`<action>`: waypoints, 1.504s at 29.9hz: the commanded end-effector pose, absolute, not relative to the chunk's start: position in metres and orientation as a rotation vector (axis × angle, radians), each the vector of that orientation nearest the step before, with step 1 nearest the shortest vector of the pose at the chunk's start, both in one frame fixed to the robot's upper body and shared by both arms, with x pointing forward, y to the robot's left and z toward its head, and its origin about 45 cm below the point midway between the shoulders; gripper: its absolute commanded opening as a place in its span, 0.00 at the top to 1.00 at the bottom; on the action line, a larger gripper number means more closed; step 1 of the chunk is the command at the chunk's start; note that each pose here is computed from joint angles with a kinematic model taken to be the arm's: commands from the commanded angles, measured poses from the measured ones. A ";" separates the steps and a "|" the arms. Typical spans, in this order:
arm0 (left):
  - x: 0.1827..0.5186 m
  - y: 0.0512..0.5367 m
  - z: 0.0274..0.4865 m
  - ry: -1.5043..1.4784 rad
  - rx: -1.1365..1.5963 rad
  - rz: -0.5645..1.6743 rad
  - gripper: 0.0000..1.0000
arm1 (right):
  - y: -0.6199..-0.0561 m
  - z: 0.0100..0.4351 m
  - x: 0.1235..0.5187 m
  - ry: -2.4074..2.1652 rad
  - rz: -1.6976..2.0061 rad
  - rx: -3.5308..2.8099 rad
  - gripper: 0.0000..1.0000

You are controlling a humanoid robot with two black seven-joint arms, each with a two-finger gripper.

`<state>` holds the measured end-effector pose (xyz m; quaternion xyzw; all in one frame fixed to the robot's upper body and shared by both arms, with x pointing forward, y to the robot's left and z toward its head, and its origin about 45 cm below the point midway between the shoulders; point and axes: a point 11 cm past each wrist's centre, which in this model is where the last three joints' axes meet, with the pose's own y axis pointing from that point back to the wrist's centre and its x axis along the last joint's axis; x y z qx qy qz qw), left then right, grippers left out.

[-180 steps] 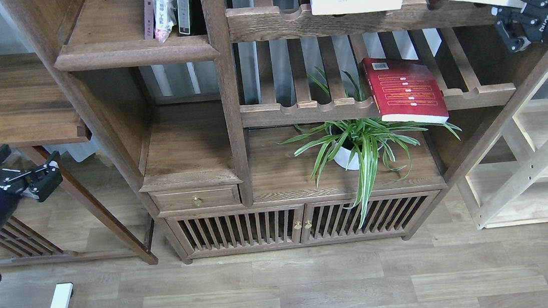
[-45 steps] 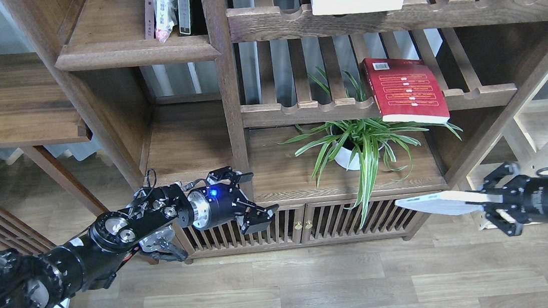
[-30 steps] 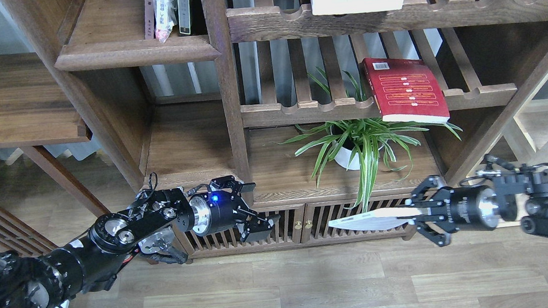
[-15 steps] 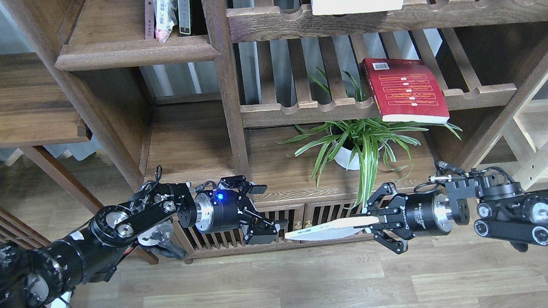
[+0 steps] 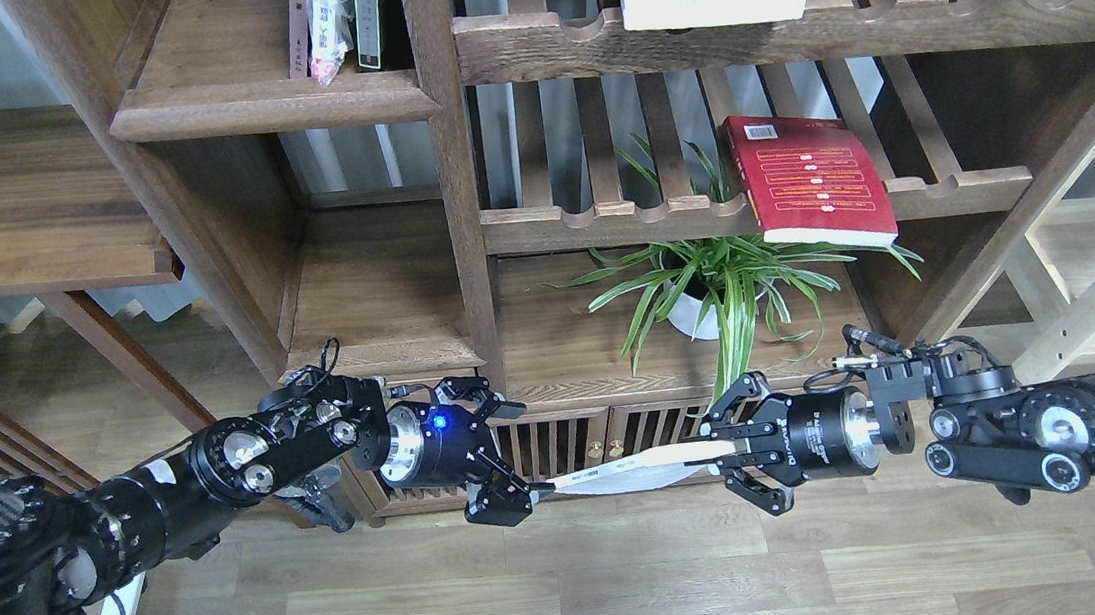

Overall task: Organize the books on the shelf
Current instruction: 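Grasp the book edge with the left gripper, then open the right gripper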

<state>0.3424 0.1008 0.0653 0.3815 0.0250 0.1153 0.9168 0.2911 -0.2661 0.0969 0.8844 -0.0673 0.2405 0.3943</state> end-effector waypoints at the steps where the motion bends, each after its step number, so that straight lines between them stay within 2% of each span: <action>1: 0.343 0.101 0.065 0.048 0.790 0.235 0.00 | -0.260 0.106 0.298 -0.174 0.633 2.252 0.99; 16: 0.341 0.105 0.061 0.047 0.810 0.235 0.01 | -0.227 0.113 0.302 -0.128 0.648 2.315 0.99; 31: 0.338 0.106 0.058 0.057 0.805 0.232 0.07 | -0.184 0.133 0.313 -0.104 0.697 2.392 0.99; 35: 0.337 0.105 0.058 0.056 0.795 0.231 0.18 | -0.175 0.141 0.319 -0.109 0.717 2.403 0.99; 37: 0.336 0.103 0.058 0.059 0.777 0.230 0.27 | -0.172 0.141 0.319 -0.105 0.718 2.407 0.99; 38: 0.336 0.103 0.059 0.058 0.774 0.230 0.33 | -0.173 0.141 0.319 -0.103 0.717 2.406 0.99; 41: 0.336 0.105 0.056 0.046 0.792 0.240 0.58 | -0.173 0.140 0.318 -0.099 0.717 2.404 0.99; 45: 0.336 0.106 0.055 0.039 0.797 0.249 0.78 | -0.173 0.141 0.319 -0.101 0.718 2.404 0.98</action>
